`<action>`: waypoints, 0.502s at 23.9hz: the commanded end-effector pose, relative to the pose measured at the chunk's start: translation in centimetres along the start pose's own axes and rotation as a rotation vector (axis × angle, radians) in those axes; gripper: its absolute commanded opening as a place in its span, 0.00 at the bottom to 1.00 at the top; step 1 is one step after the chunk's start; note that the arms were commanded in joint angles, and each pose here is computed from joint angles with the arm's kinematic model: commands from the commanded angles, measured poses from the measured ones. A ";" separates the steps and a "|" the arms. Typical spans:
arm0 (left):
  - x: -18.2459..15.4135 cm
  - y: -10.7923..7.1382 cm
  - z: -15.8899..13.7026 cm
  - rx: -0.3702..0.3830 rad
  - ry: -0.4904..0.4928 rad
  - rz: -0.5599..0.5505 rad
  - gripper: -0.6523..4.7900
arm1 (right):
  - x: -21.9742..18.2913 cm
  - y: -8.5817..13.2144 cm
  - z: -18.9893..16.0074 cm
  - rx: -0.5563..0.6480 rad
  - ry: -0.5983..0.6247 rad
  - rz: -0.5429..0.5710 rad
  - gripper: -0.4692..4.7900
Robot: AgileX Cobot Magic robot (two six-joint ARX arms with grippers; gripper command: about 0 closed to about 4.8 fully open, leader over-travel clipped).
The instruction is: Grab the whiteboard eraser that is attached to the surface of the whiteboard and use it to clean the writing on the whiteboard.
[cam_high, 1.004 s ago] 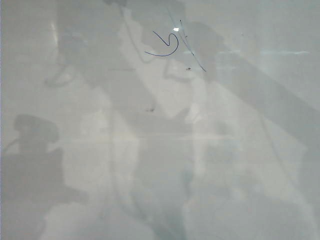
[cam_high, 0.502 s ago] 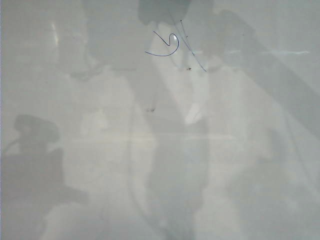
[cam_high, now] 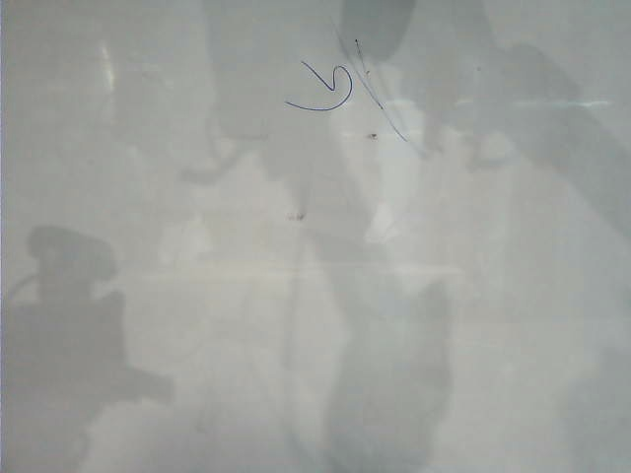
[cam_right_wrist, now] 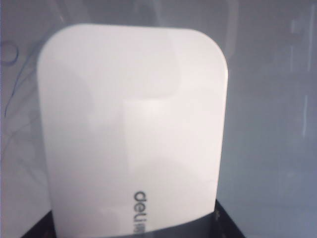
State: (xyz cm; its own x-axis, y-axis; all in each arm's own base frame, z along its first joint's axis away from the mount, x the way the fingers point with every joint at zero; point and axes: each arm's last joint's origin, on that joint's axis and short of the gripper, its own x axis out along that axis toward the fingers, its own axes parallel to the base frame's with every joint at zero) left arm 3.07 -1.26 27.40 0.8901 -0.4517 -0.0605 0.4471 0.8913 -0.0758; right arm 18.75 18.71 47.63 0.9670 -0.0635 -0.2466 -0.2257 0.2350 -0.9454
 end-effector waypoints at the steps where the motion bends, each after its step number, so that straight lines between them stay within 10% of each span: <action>1: 0.0 0.0 0.1 0.009 -0.008 -0.001 0.12 | -1.9 0.1 -2.2 0.030 -0.021 -0.015 0.32; 12: 0.0 0.0 0.1 0.009 -0.008 -0.001 0.12 | -0.4 6.8 -4.3 0.013 -0.147 -0.030 0.33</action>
State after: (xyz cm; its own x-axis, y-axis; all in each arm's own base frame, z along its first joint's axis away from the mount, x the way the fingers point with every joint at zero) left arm 3.07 -1.26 27.40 0.8899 -0.4520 -0.0605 0.4475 0.8911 -0.0755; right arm 15.83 15.90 40.23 0.9701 0.0353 -0.2399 -0.2416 0.2267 -0.9435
